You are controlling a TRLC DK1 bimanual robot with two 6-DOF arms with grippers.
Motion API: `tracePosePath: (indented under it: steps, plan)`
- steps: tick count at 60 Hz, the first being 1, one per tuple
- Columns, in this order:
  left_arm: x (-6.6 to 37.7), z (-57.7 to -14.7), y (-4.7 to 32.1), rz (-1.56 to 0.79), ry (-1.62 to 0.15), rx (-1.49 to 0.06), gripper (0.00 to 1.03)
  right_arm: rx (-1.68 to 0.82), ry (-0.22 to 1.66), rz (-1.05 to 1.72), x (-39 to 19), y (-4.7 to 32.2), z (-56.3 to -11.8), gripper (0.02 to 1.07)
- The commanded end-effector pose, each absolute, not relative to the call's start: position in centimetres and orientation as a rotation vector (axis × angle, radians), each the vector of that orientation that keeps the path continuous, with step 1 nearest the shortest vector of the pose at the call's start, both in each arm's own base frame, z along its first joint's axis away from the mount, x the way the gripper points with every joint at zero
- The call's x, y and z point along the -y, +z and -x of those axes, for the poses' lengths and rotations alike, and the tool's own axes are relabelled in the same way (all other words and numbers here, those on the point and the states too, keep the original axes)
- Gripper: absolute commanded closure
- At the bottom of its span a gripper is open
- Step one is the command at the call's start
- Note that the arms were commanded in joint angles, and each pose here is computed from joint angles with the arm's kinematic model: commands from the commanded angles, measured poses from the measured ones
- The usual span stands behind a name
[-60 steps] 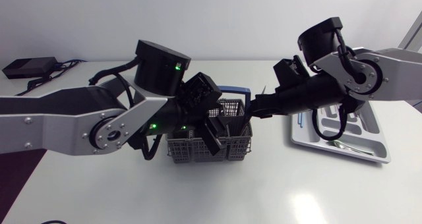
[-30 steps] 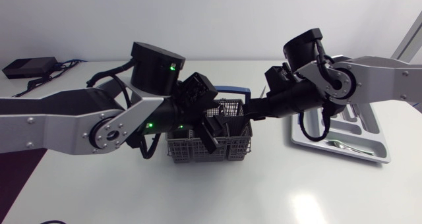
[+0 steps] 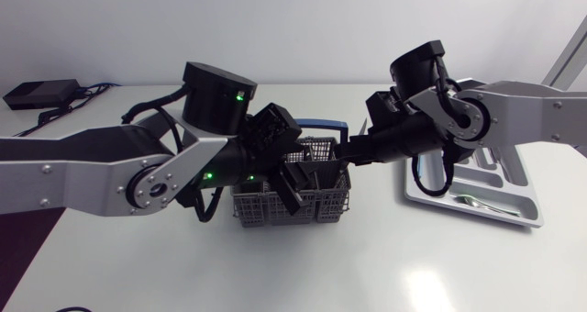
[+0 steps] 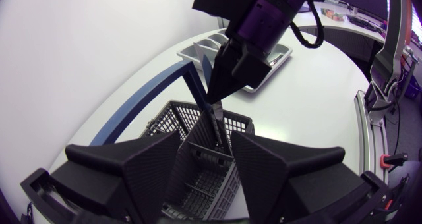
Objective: Sort the cutlery from the basket into the organizer compartments.
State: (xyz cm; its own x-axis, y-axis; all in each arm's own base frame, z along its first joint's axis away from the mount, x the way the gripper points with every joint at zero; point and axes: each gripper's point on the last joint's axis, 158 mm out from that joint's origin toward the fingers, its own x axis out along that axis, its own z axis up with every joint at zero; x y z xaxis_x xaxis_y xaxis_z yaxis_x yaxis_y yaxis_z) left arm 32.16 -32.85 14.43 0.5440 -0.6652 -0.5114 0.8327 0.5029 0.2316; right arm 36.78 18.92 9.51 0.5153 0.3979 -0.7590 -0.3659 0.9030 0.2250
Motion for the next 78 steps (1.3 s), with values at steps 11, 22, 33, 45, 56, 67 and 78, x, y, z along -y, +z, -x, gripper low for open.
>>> tracePosePath:
  steps: [11,22,33,45,56,67,78]
  plan:
    - [32.5,-31.9,12.8,-0.501,-0.944,-0.406,0.49,-0.978,0.45,-0.043,-18.7,7.4,-35.5,0.98]
    - [32.6,-31.8,12.8,-0.501,-0.946,-0.408,0.49,-0.971,0.463,-0.048,-18.9,7.9,-35.2,0.98]
    - [32.6,-31.7,12.7,-0.501,-0.947,-0.409,0.49,-0.975,0.486,-0.029,-19.7,7.5,-34.9,0.97]
    - [32.6,-31.5,12.6,-0.501,-0.95,-0.413,0.49,-0.983,0.512,-0.007,-21.1,6.8,-34.8,0.97]
    - [32.4,-31.5,12.4,-0.501,-0.947,-0.416,0.49,-1.003,0.514,0.009,-21.4,4.9,-34.7,1.0]
    - [32.4,-31.5,12.4,-0.502,-0.947,-0.413,0.49,-0.971,0.511,0.004,-20.8,5.5,-34.6,1.01]
    - [32.7,-31.3,12.5,-0.5,-0.954,-0.409,0.49,-0.943,0.528,0.009,-20.5,5.9,-34.0,1.01]
